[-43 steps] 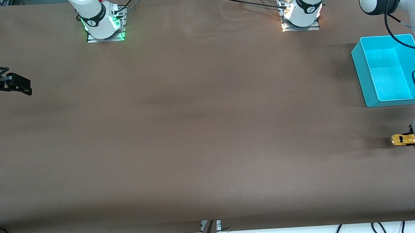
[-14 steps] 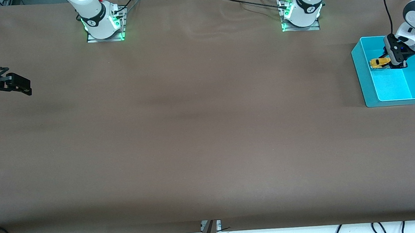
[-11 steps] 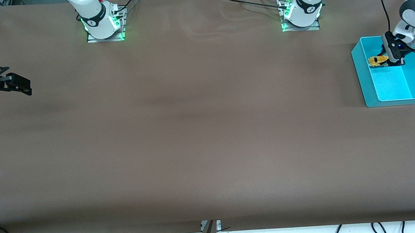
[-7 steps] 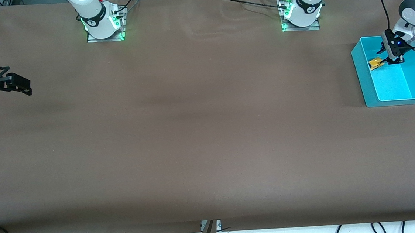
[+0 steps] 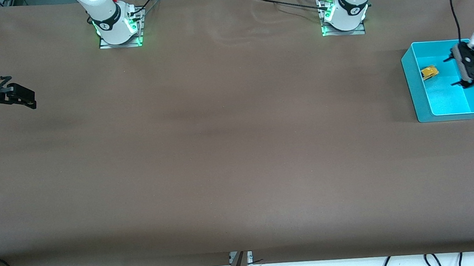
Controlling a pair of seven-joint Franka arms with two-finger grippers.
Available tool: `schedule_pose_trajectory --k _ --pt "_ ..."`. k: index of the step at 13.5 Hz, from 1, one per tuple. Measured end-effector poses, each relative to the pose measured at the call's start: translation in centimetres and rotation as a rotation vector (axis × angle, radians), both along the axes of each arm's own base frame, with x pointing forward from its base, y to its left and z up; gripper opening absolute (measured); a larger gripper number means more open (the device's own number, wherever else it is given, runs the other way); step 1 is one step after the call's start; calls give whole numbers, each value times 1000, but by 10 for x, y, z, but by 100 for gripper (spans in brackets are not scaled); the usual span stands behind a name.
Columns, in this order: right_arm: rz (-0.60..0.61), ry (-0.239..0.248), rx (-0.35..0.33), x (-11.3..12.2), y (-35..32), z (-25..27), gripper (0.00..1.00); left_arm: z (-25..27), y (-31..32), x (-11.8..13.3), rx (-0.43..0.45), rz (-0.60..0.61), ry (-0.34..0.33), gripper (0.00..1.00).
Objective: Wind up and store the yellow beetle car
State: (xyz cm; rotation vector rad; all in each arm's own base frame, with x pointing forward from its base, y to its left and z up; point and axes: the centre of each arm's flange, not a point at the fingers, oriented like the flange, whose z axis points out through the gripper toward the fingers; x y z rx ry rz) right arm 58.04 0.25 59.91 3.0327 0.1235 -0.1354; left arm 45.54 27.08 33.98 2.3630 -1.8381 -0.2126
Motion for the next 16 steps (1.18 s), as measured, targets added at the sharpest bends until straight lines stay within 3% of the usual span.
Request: schedule_pose_trajectory --k 3,7,11,13,16 --pt "-5 -1 0 0 0 0 100 64 -31 48 39 154 23 100" --pt "-13 -1 6 0 1 0 100 115 -62 80 86 343 7 99" --pt "-22 0 31 0 1 0 100 141 -96 98 126 555 -18 99" --pt "-28 0 36 0 -1 0 100 151 -124 104 127 624 -11 99" --pt "-37 1 52 0 -3 -1 100 188 -186 107 120 686 -60 99"
